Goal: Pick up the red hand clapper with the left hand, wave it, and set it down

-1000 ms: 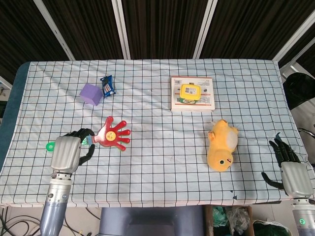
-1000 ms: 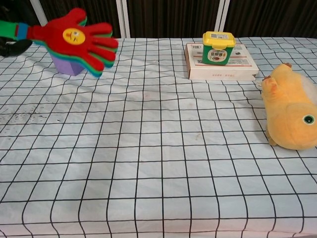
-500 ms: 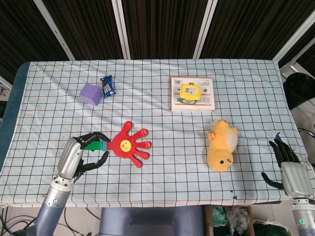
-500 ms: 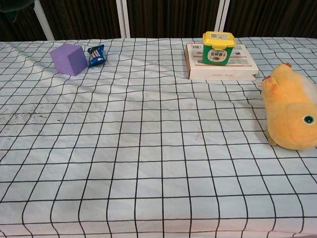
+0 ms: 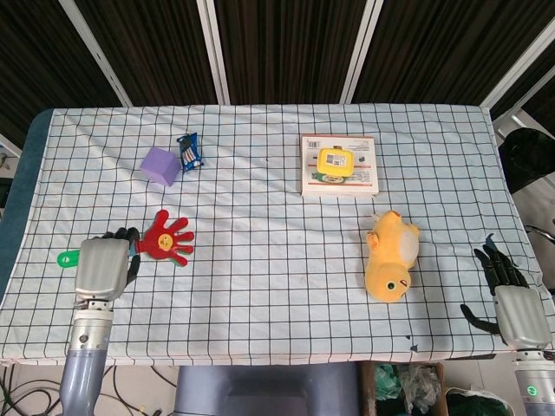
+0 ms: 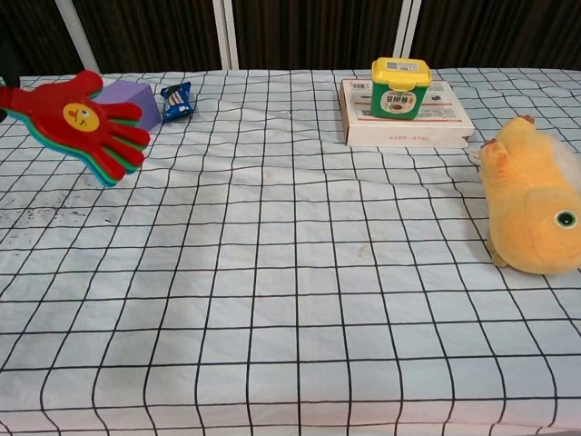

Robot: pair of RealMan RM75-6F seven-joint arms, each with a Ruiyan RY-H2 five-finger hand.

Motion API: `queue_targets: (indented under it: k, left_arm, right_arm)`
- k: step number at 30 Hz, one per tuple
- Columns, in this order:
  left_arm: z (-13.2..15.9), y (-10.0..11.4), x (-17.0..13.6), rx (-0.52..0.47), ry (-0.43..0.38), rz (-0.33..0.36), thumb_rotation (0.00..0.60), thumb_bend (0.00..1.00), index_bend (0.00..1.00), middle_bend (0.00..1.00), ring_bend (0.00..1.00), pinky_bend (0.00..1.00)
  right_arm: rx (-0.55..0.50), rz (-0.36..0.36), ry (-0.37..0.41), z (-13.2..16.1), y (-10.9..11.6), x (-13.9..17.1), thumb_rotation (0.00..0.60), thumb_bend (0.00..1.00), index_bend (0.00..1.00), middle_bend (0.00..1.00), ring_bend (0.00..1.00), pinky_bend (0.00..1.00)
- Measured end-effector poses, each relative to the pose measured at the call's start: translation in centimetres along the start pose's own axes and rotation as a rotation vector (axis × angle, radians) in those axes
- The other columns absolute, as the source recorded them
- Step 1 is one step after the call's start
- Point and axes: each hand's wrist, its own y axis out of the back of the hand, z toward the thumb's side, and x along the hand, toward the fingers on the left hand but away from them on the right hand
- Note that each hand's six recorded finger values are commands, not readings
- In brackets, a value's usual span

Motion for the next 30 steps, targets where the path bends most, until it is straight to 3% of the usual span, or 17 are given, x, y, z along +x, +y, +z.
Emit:
queue_targets:
  k: [3, 7, 10, 17, 20, 24, 30]
  left_arm:
    - [0.2, 0.1, 0.0, 0.064, 0.005, -0.022, 0.600, 0.53, 0.73, 0.69, 0.55, 0.69]
    - [0.9, 0.4, 0.0, 0.020, -0.022, -0.020, 0.600, 0.52, 0.73, 0.69, 0.55, 0.69]
    - [1.7, 0.9, 0.0, -0.111, -0.064, -0.001, 0.600, 0.52, 0.73, 0.69, 0.55, 0.69]
    - [3.3, 1.7, 0.3, -0.583, -0.235, 0.031, 0.600, 0.52, 0.72, 0.69, 0.54, 0.68]
    - [4.0, 1.4, 0.6, -0.663, -0.317, 0.015, 0.600, 0.52, 0.72, 0.69, 0.54, 0.68]
    - [4.1, -0.6, 1.4, -0.616, -0.362, -0.032, 0.600, 0.52, 0.72, 0.69, 0.54, 0.68]
    - [3.8, -3.0, 2.8, -0.509, -0.359, -0.062, 0.600, 0.52, 0.72, 0.68, 0.54, 0.68]
  right_arm:
    - [0.003, 0.001, 0.002, 0.0, 0.0, 0.0, 0.600, 0.22, 0.00, 0.00, 0.00, 0.15]
    - [0.004, 0.000, 0.000, 0.0, 0.0, 0.0, 0.600, 0.22, 0.00, 0.00, 0.00, 0.15]
    - [0.005, 0.000, 0.001, 0.0, 0.0, 0.0, 0.600, 0.22, 0.00, 0.00, 0.00, 0.15]
    - [0.006, 0.000, 0.001, 0.0, 0.0, 0.0, 0.600, 0.22, 0.00, 0.00, 0.00, 0.15]
    - [0.007, 0.001, 0.001, 0.0, 0.0, 0.0, 0.600, 0.22, 0.00, 0.00, 0.00, 0.15]
    - [0.006, 0.001, -0.001, 0.0, 0.0, 0.0, 0.600, 0.22, 0.00, 0.00, 0.00, 0.15]
    - [0.008, 0.002, -0.003, -0.1, 0.0, 0.0, 0.600, 0.22, 0.00, 0.00, 0.00, 0.15]
